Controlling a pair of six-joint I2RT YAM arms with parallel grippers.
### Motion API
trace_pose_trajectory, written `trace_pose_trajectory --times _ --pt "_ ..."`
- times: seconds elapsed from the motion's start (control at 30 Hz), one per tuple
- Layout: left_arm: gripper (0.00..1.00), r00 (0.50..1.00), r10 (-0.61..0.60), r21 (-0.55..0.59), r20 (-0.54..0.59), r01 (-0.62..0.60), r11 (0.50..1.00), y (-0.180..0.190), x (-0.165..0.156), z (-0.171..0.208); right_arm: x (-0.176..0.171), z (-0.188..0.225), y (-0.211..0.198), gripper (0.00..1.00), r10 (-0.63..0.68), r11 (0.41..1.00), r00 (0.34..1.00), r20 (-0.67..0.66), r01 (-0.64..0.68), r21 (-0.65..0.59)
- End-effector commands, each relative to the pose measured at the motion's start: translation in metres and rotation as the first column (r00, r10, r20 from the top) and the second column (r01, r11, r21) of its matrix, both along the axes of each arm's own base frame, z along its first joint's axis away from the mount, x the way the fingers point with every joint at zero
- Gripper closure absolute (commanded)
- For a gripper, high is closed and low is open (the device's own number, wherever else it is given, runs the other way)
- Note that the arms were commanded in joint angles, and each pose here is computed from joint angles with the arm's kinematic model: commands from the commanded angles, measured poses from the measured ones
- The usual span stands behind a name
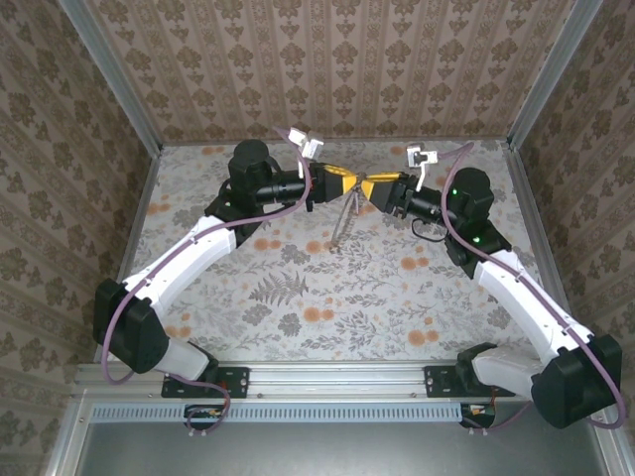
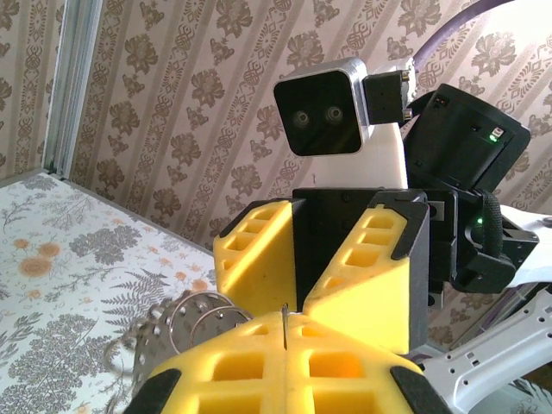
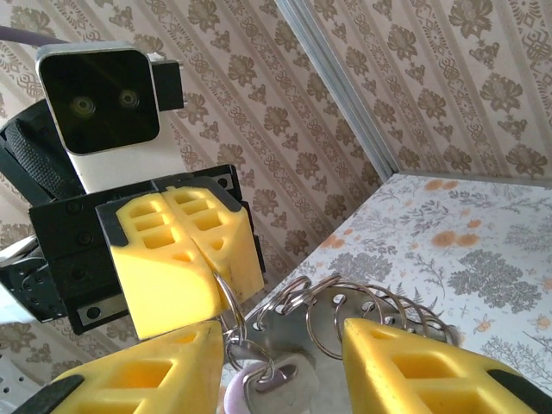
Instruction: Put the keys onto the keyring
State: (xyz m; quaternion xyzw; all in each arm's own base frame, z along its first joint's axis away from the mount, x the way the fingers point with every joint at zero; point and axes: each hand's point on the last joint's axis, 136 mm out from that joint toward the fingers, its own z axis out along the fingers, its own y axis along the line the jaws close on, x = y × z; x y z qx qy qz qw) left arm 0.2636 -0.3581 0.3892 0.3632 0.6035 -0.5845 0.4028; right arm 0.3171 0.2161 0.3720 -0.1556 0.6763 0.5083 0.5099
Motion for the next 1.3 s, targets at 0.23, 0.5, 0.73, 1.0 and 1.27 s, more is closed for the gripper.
trace_pose_trajectory --times 0.23,0.5,0.73,1.0,1.27 --pt "1.00 0.998 -0.015 -0.060 0.056 0.018 0.998 0.001 -0.012 0.023 -0.001 0.032 0.009 0.66 0.045 0.997 0.997 0.067 -0.048 0.055" --pt "1.00 0.999 -0.008 -0.060 0.053 0.012 0.998 0.002 -0.012 0.022 -0.003 0.028 0.013 0.96 0.065 0.997 0.996 0.062 -0.067 0.039" --pt "0.92 0.998 0.012 -0.001 0.068 -0.012 1.000 0.009 -0.010 0.019 -0.004 0.024 0.014 1.00 0.082 0.993 0.994 0.068 -0.076 -0.086" --pt "0.50 0.993 -0.001 0.113 0.119 -0.012 0.994 0.034 -0.014 0.017 -0.016 0.012 0.019 1.00 0.211 0.927 0.977 0.031 -0.190 -0.323" --pt "0.55 0.991 -0.084 0.179 0.103 0.065 0.982 0.042 -0.020 0.010 -0.021 0.008 0.022 1.00 0.274 0.889 0.962 0.008 -0.250 -0.384"
